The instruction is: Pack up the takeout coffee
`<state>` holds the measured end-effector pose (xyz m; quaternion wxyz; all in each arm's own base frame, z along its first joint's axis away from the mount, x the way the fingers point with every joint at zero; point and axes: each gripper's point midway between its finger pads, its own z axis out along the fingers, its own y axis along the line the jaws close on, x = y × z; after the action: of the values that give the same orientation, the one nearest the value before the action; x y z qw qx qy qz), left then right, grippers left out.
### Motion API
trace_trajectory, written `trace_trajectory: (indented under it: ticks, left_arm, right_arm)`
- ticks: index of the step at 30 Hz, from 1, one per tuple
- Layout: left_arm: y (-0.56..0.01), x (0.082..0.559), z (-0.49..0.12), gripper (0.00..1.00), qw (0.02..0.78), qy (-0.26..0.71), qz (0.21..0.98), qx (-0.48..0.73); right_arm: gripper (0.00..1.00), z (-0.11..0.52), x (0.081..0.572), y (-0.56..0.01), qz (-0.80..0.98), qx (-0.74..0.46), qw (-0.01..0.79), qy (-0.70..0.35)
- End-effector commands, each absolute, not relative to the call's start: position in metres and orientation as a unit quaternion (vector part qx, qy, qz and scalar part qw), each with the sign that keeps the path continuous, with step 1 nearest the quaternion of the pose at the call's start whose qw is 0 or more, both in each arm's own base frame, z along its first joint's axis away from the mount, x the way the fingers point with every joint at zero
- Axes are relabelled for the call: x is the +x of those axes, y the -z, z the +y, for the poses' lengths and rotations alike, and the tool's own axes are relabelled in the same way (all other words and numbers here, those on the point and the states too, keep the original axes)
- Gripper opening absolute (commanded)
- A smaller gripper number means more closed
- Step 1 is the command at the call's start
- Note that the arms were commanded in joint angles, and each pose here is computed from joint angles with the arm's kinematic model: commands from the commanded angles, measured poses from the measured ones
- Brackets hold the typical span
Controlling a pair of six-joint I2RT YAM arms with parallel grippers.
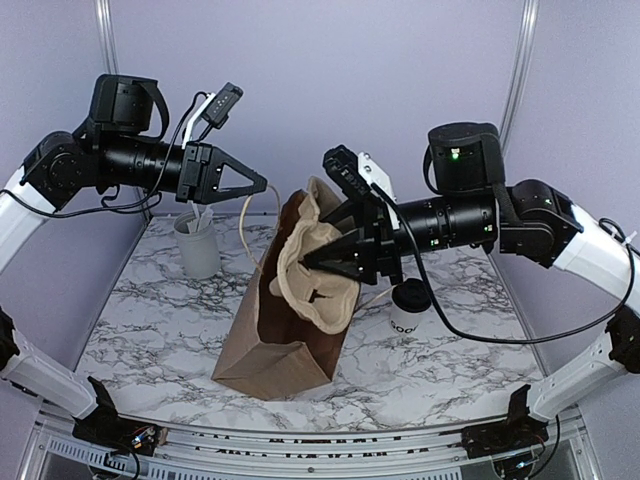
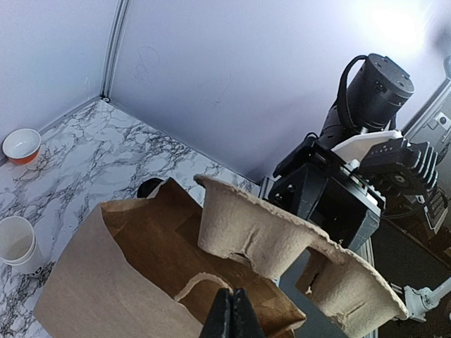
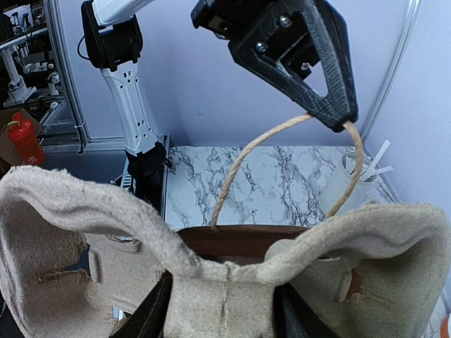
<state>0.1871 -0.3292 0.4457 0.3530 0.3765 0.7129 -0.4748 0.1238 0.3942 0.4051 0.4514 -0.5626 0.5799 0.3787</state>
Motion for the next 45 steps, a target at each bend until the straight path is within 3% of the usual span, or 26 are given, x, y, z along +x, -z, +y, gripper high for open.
trace_trajectory:
  ticks: [1,25,45]
  left_arm:
    - [-0.467,0.181,-0.333,0.00,0.376,0.489,0.679,0.398]
    - [-0.456,0.144,-0.336,0.00,0.328,0.508,0.640,0.474]
    - [-0.456,0.155,-0.332,0.00,0.323,0.529,0.623,0.477]
  right_arm:
    - [0.44,0.399,0.113,-0.400,0.572,-0.574,0.431,-0.397]
    - [0.42,0.395,0.140,-0.358,0.602,-0.596,0.369,-0.381]
    - [0.41,0.405,0.164,-0.303,0.667,-0.592,0.357,-0.278]
